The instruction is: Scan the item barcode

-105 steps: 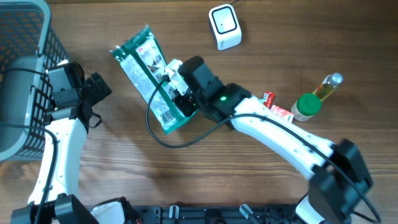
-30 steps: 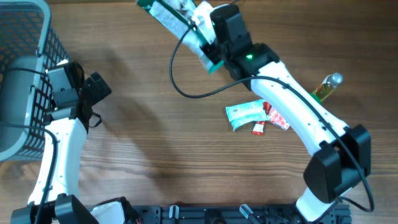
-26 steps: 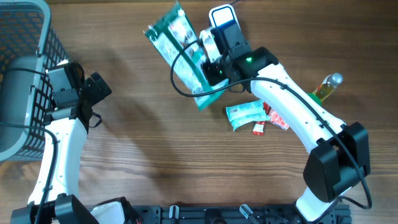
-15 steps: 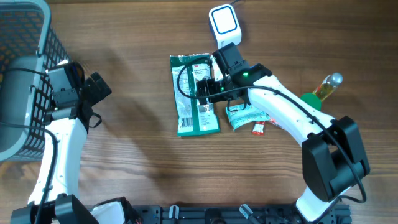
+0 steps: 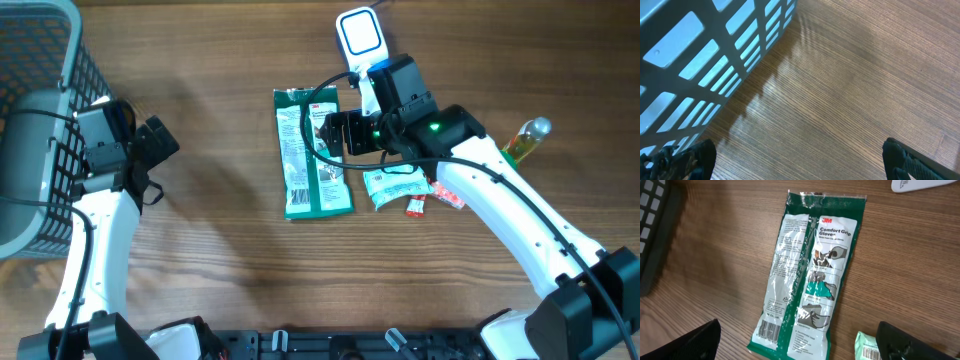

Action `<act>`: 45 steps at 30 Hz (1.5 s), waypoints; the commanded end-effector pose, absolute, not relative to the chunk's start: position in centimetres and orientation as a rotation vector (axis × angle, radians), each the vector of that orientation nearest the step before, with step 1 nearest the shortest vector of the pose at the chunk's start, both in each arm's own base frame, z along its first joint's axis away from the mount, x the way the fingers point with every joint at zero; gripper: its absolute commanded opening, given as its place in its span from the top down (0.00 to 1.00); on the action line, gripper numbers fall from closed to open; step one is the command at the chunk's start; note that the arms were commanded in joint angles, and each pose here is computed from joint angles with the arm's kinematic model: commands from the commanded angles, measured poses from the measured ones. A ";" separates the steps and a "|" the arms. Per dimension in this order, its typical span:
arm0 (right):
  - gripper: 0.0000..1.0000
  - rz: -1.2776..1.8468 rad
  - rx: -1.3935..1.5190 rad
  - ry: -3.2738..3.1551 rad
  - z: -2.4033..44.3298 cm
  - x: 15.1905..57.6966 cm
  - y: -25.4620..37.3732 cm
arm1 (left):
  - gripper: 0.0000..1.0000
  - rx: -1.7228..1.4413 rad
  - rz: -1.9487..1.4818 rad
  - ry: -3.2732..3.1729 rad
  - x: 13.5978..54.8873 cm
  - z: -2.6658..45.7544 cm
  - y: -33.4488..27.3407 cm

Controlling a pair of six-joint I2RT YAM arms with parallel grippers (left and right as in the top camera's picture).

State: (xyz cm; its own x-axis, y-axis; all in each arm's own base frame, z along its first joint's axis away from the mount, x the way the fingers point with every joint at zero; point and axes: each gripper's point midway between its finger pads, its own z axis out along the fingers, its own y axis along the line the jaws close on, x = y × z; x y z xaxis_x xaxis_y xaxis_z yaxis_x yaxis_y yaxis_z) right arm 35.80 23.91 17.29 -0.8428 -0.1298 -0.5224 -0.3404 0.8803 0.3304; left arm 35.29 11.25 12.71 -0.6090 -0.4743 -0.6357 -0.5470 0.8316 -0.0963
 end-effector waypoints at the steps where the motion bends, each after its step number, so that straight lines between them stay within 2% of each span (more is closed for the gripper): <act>1: 0.00 0.584 -0.337 2.553 17.2 36.0 24.1 | 0.00 -0.725 0.139 2.319 35.5 13.4 11.3; 11: 0.00 0.584 -0.335 2.555 17.2 35.6 23.9 | 0.00 -0.725 0.139 2.319 35.5 13.4 11.3; 13: 0.00 0.607 -0.336 2.484 20.1 35.2 23.7 | 0.00 -0.725 0.139 2.319 35.5 13.4 11.3; 16: 0.00 0.660 -0.336 2.305 26.9 33.3 22.6 | 0.00 -0.725 0.139 2.318 35.6 13.4 11.3; 20: 0.00 0.725 -0.334 2.043 36.1 28.8 20.1 | 0.00 -0.725 0.139 2.319 35.5 13.4 11.3; 24: 0.00 0.763 -0.330 1.852 41.7 24.3 17.6 | 0.00 -0.725 0.139 2.319 35.5 13.4 11.3; 27: 0.00 0.779 -0.327 1.759 44.1 21.8 16.2 | 0.00 -0.725 0.139 2.319 35.5 13.4 11.3; 30: 0.00 0.781 -0.327 1.743 44.5 20.3 15.3 | 0.00 -0.725 0.139 2.319 35.5 13.4 11.3; 32: 0.00 0.767 -0.329 1.816 42.7 19.0 14.6 | 0.00 -0.725 0.139 2.319 35.5 13.4 11.3; 36: 0.00 0.566 -0.206 1.839 41.2 17.0 9.3 | 0.00 -0.725 0.139 2.319 35.5 13.4 11.3; 41: 0.00 0.131 -0.408 1.408 43.8 16.9 6.3 | 0.00 -0.725 0.139 2.319 35.5 13.4 11.3; 45: 0.00 0.023 -0.422 1.077 43.0 16.5 6.4 | 0.00 -0.725 0.139 2.319 35.5 13.4 11.3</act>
State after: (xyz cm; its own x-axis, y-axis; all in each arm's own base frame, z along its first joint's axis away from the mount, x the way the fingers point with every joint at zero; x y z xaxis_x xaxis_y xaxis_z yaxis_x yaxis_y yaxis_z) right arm 17.07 6.10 44.24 0.3595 -0.1248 -0.9247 -0.2681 0.9354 -0.2305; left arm 35.30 11.26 12.72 -0.6087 -0.4742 -0.6361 -0.5472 0.8315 -0.0962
